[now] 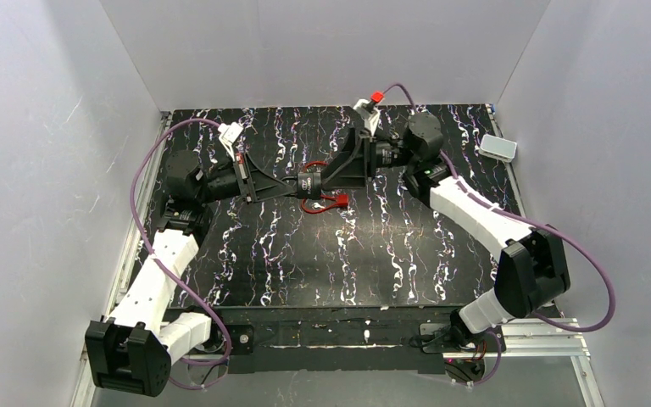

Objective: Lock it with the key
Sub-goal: Lock the lock.

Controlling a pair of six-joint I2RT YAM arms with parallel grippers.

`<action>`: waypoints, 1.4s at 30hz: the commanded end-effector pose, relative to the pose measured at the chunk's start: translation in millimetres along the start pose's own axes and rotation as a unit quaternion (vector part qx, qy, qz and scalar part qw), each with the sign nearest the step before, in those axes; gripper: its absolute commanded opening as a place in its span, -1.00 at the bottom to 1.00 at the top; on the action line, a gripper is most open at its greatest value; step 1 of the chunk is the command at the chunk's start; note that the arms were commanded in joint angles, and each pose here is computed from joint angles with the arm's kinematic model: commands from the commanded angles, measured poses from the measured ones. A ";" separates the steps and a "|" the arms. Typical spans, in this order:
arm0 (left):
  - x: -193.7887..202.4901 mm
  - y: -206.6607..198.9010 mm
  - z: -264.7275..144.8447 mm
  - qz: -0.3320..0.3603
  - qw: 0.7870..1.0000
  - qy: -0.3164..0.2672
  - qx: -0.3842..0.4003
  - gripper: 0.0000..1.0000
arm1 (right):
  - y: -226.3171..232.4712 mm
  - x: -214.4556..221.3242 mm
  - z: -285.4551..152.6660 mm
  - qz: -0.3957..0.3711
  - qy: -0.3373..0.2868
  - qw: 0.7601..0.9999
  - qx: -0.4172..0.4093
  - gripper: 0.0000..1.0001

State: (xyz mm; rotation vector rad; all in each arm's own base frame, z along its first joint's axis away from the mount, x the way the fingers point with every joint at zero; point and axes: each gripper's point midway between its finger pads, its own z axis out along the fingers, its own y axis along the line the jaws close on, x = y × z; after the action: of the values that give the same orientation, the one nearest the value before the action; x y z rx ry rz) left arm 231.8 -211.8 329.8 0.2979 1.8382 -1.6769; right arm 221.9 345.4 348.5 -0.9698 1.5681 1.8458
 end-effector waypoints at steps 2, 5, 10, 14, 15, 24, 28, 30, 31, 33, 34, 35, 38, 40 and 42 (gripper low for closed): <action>-3.0 -34.9 -7.4 0.063 0.997 0.002 0.034 -1.00 | 8.7 -7.0 -20.0 -0.052 -0.013 0.999 0.010 0.52; -0.7 -34.0 -7.8 0.065 0.997 0.007 0.035 -1.00 | 10.6 -5.6 -21.4 -0.054 -0.013 0.998 0.012 0.49; 3.7 -35.4 -9.3 0.069 0.997 0.014 0.040 -1.00 | 15.9 0.9 -23.3 -0.045 -0.009 0.999 0.009 0.42; 7.3 -34.9 -10.5 0.070 0.997 0.015 0.040 -1.00 | 16.5 7.0 -21.5 -0.036 -0.008 0.999 0.011 0.32; 7.5 -34.6 -10.6 0.070 0.997 0.014 0.040 -1.00 | 16.5 8.5 -20.1 -0.034 -0.006 0.999 0.010 0.28; 10.0 -34.7 -11.3 0.069 0.997 0.013 0.039 -1.00 | 16.6 12.8 -9.5 -0.027 -0.004 1.000 0.005 -0.10; 12.0 -33.3 -11.9 0.067 0.997 0.011 0.038 -1.00 | 17.1 11.9 -9.3 -0.028 -0.004 1.000 0.004 -0.43; 12.1 -31.7 -11.9 0.064 0.997 0.007 0.034 -1.00 | 16.6 11.5 -9.9 -0.027 -0.005 1.000 0.006 -0.63; 11.2 -30.9 -11.9 0.064 0.997 0.004 0.032 -1.00 | 16.3 11.1 -10.4 -0.027 -0.006 1.000 0.007 -0.72; 10.1 -28.7 -11.6 0.060 0.998 -0.001 0.028 -1.00 | 15.2 10.1 -12.9 -0.027 -0.008 1.000 0.010 -0.86; 9.4 -28.2 -11.7 0.059 0.998 -0.002 0.027 -1.00 | 14.6 9.4 -14.8 -0.028 -0.009 0.999 0.013 -0.95; 7.8 -27.5 -11.8 0.056 0.998 -0.005 0.025 -1.00 | 13.0 8.6 -17.6 -0.028 -0.012 0.999 0.018 -0.97; 0.6 -20.9 -14.6 0.042 0.999 -0.016 0.014 -1.00 | 2.9 7.6 -32.1 -0.021 -0.017 0.999 0.043 -0.97; -5.2 -14.3 -17.9 0.031 0.999 -0.023 0.005 -1.00 | -0.6 6.7 -43.7 -0.022 -0.020 0.998 0.056 -0.97; -9.9 -8.2 -20.6 0.020 0.999 -0.029 -0.003 -1.00 | -4.1 7.6 -54.6 -0.022 -0.022 0.997 0.068 -0.97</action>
State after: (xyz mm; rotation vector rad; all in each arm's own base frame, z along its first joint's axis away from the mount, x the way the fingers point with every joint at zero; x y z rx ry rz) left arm 217.7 -206.8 331.3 0.3383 1.8166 -1.6696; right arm 213.1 325.0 329.2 -0.9298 1.6492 1.8167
